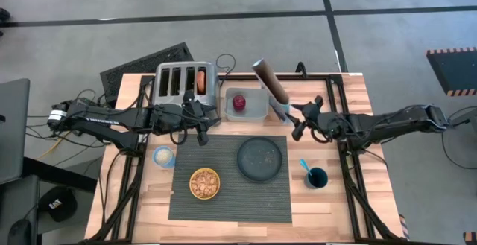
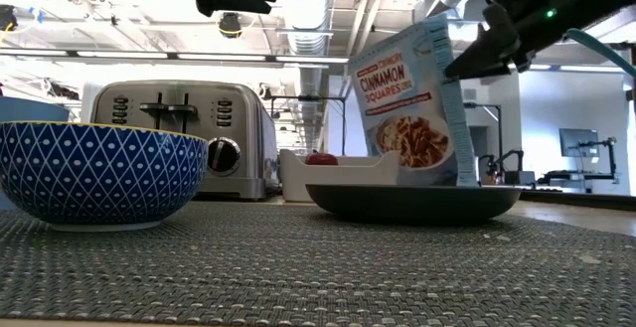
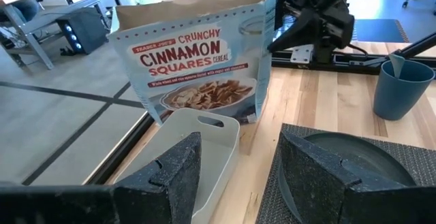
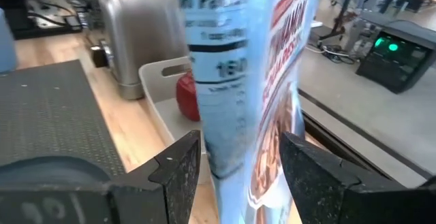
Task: Arrange a breakfast setting
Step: Pour the cereal from the blue cereal box into the yellow patterned bowl, then put the toasted bread on the black plate
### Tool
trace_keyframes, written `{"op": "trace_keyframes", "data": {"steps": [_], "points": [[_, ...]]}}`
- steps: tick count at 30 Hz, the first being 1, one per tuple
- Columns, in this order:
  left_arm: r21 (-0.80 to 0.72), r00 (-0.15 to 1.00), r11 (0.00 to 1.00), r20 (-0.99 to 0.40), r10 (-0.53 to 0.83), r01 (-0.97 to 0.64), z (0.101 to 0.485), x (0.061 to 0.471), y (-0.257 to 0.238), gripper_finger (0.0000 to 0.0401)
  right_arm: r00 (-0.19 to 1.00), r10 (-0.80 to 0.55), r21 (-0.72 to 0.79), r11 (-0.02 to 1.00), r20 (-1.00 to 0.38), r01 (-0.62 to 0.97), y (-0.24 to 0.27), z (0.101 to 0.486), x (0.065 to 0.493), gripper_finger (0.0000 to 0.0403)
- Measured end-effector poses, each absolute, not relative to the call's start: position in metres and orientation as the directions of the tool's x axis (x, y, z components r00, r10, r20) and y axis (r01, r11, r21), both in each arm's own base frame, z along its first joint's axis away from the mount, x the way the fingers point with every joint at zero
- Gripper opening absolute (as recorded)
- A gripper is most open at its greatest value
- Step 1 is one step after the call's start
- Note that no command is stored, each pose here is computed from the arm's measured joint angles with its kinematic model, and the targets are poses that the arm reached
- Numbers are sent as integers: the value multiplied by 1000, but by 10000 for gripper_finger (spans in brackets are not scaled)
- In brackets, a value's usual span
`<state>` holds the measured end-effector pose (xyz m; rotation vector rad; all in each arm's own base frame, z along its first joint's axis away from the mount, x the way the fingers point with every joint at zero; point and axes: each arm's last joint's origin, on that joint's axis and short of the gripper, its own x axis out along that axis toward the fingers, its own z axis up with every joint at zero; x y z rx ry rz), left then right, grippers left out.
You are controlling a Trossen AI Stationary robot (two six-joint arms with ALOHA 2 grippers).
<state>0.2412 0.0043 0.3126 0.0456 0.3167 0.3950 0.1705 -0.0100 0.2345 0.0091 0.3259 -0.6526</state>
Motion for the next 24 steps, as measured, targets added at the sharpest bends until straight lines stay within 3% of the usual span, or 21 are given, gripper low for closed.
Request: {"op": "trace_keyframes", "data": {"steps": [24], "points": [[101,875,923,-294,385,-372,313,241,4,185,795,-524,-92,847,-307,523,6,239,171,228]]}}
